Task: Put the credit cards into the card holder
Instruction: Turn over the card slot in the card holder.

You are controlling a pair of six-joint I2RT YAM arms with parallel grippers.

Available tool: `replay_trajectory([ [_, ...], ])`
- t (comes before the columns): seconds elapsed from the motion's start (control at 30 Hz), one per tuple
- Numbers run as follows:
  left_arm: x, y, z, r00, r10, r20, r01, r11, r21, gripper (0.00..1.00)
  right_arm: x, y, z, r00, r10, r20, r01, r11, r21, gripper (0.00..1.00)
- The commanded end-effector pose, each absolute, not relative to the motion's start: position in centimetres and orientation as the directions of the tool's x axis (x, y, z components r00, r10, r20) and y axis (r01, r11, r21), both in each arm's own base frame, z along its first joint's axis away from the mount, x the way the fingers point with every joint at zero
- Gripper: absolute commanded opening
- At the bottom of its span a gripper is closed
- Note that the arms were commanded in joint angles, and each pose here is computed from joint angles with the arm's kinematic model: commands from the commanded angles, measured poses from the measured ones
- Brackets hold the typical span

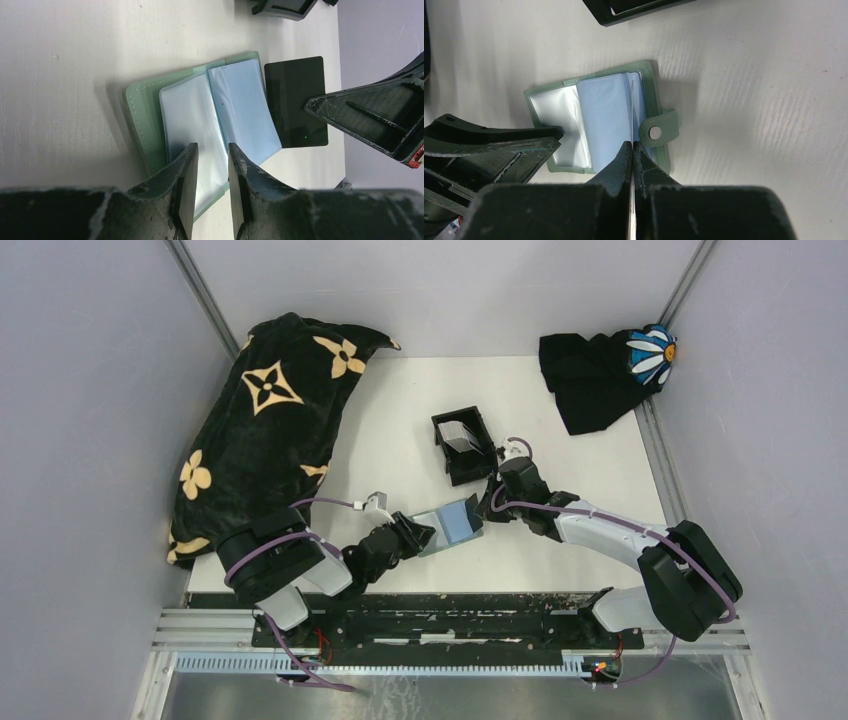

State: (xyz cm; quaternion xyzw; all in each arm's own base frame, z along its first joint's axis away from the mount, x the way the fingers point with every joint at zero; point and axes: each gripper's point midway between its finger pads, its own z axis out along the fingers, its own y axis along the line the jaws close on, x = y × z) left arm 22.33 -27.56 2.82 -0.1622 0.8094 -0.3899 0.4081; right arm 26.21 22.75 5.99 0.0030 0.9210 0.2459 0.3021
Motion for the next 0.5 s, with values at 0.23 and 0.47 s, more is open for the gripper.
replay_trajectory([
  [0.23,22.6,-27.7,3.3,-0.605,-0.587,-0.538,0.068,0.635,-0.769,0.35,26.8,24.2,7.0,-0.803,0.194,-0.563,-0.165,0.836,0.524,0.01],
  [0.47,22.6,-27.5,3.4,-0.6,-0.586,-0.545,0.068,0.641,-0.764,0.35,26.7,25.7,7.7,-0.811,0.219,-0.542,-0.191,0.777,0.6,0.01],
])
